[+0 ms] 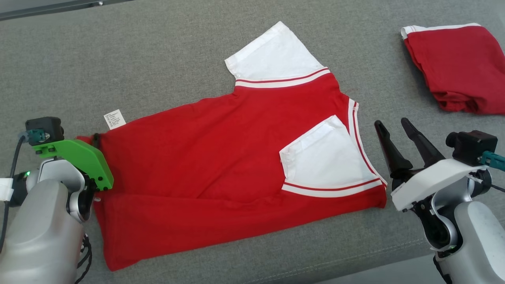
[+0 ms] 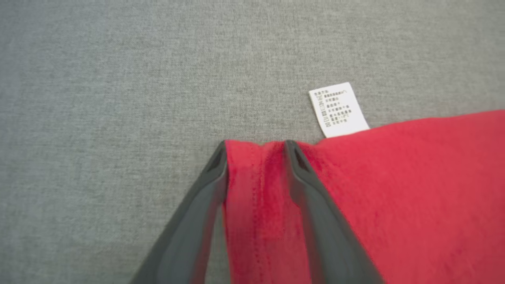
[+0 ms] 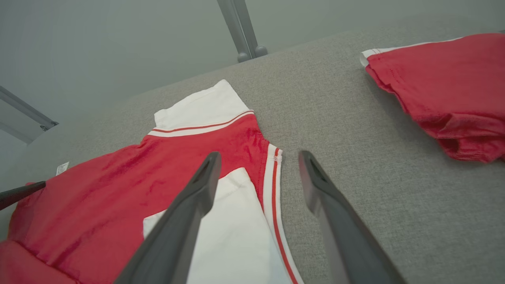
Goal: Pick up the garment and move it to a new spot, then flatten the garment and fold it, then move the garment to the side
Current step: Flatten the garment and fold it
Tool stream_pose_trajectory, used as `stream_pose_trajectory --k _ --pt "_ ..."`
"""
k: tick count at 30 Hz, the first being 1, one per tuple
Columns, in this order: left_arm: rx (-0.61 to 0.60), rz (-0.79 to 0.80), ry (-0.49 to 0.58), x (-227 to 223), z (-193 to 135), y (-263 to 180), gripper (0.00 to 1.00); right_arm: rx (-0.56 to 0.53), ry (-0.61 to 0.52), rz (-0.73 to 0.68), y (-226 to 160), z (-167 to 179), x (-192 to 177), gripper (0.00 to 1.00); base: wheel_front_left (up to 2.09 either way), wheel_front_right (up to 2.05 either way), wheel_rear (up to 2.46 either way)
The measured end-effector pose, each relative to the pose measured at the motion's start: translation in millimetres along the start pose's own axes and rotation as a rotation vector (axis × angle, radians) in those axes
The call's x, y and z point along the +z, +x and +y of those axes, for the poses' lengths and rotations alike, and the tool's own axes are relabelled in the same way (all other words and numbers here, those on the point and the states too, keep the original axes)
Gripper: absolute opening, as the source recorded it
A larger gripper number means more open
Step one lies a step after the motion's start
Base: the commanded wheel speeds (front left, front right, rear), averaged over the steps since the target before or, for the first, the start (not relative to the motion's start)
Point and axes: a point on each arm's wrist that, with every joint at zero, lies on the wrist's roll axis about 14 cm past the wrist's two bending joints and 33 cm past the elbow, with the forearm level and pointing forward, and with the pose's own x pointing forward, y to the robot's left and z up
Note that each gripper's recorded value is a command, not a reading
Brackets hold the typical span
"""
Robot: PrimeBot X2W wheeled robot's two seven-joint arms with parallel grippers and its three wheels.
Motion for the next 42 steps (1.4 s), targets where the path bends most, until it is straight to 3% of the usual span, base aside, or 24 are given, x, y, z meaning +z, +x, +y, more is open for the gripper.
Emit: stream_pose_trajectory --k 2,3,9,19,26,42 --pt "-0.006 -0.008 -0.002 1.9 -2.5 1.9 0.03 0.006 -0.007 0.0 3.0 0.6 2.0 1.0 0.0 0.0 0.0" --pt "-0.01 -0.014 -0.002 2.8 -3.8 2.5 0.0 0.009 -0.012 -0.001 4.9 0.6 3.7 1.0 0.0 0.0 0.0" --pt "-0.024 -0.065 0.003 7.1 -5.3 -1.8 0.0 0.022 -0.069 -0.009 24.3 0.6 23.3 1.0 0.0 0.0 0.0" --pt "-0.065 -0.226 -0.028 34.8 -14.3 -19.2 0.0 0.098 -0.182 -0.015 93.0 30.8 63.8 1.0 0.0 0.0 0.0" --pt "-0.089 -0.279 -0.062 39.7 -21.6 -24.2 0.0 0.093 -0.223 0.093 147.3 40.7 48.3 1.0 0.0 0.0 0.0" --pt "-0.053 -0.31 -0.084 41.3 -9.8 -8.4 0.0 0.1 -0.265 0.4 237.1 55.9 -38.7 1.0 0.0 0.0 0.0"
